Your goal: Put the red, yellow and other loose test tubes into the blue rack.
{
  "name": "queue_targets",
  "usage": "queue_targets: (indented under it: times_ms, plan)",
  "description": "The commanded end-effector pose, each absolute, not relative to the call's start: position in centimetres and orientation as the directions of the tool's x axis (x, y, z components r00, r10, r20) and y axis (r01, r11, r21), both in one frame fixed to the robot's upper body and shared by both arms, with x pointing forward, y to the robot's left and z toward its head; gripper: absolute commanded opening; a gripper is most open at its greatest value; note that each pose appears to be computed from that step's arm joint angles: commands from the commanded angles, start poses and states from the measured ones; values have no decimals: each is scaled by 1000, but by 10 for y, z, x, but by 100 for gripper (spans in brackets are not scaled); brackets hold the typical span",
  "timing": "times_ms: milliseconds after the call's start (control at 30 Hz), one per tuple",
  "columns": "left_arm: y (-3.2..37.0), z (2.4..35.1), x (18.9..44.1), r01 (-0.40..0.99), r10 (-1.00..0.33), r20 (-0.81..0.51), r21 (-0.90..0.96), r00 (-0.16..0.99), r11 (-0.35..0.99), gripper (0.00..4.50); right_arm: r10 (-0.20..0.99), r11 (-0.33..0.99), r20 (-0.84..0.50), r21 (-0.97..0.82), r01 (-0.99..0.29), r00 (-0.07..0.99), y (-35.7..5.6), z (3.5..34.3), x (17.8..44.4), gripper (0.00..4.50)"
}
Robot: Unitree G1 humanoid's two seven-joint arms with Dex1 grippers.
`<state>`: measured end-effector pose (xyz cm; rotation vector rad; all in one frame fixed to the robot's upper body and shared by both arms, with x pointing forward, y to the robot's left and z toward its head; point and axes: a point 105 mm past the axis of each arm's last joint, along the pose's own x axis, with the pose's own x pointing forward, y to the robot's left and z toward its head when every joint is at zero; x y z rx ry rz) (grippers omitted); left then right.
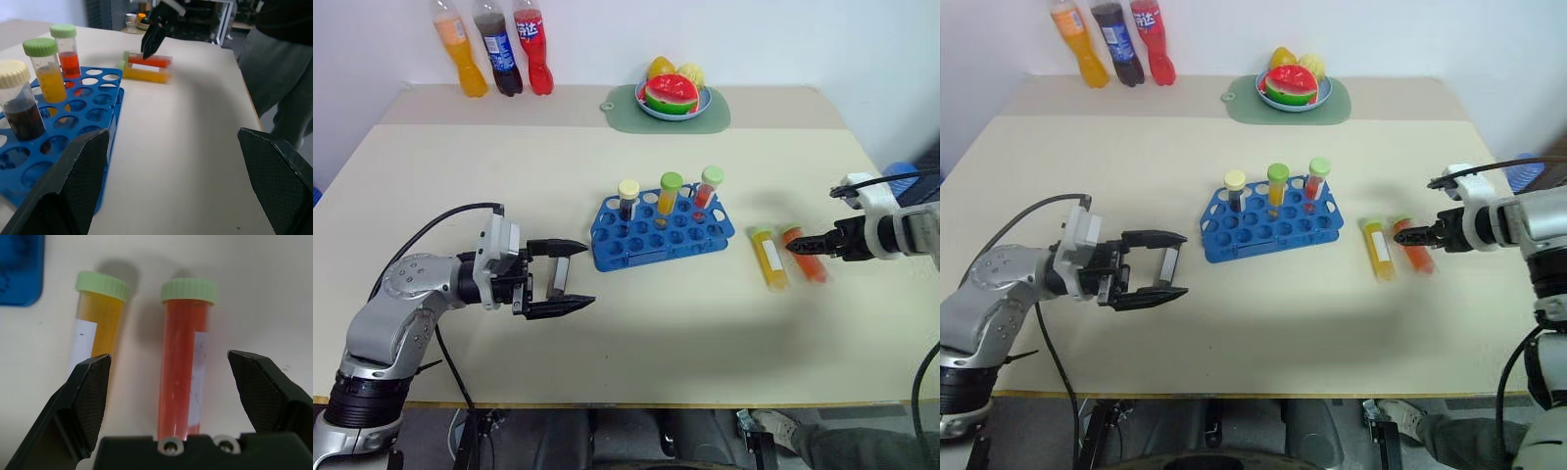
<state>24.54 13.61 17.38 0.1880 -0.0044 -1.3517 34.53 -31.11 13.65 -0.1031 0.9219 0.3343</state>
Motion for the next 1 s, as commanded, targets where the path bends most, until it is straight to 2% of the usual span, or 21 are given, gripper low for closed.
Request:
queue_targets:
  times_ms: [33, 67, 167, 233, 300, 333, 500, 567, 600, 667, 733, 833, 1000]
  plan:
    - [138, 186, 240, 957, -964, -77, 164, 255, 240, 428, 208, 941, -812, 13, -339, 545, -318, 135, 351, 423]
    - [138, 186, 240, 955, -962, -73, 161, 264, 249, 428, 201, 941, -817, 8, -339, 540, -319, 134, 353, 423]
    - [138, 188, 238, 952, -959, -70, 156, 276, 263, 435, 197, 935, -833, 0, -355, 517, -320, 130, 355, 338]
    - [139, 187, 237, 951, -957, -71, 153, 282, 269, 435, 191, 932, -838, -10, -363, 512, -320, 130, 356, 246]
    - [138, 187, 236, 950, -956, -68, 148, 286, 274, 435, 189, 930, -838, -15, -368, 512, -320, 130, 357, 134]
    - [137, 187, 236, 950, -955, -67, 147, 288, 276, 435, 179, 929, -837, -29, -368, 516, -322, 131, 357, 95]
    - [136, 185, 239, 948, -954, -62, 148, 294, 282, 435, 169, 927, -795, -72, -367, 583, -330, 146, 356, 95]
    - [136, 186, 241, 947, -954, -54, 150, 296, 285, 435, 240, 926, -663, -63, -372, 709, -323, 174, 359, 95]
    - [135, 185, 242, 946, -954, -50, 151, 297, 287, 435, 321, 910, -536, -55, -411, 781, -311, 193, 361, 95]
    - [134, 185, 245, 946, -954, -44, 150, 296, 287, 435, 407, 886, -349, -75, -458, 844, -295, 217, 353, 95]
    - [133, 184, 246, 947, -955, -39, 149, 293, 285, 435, 416, 886, -256, -102, -453, 872, -288, 225, 343, 95]
    - [129, 185, 252, 951, -961, -22, 153, 277, 270, 435, 470, 872, -8, -152, -465, 883, -255, 233, 323, 95]
    - [124, 186, 262, 956, -968, -4, 157, 253, 249, 435, 452, 892, 186, -91, -443, 873, -214, 220, 316, 95]
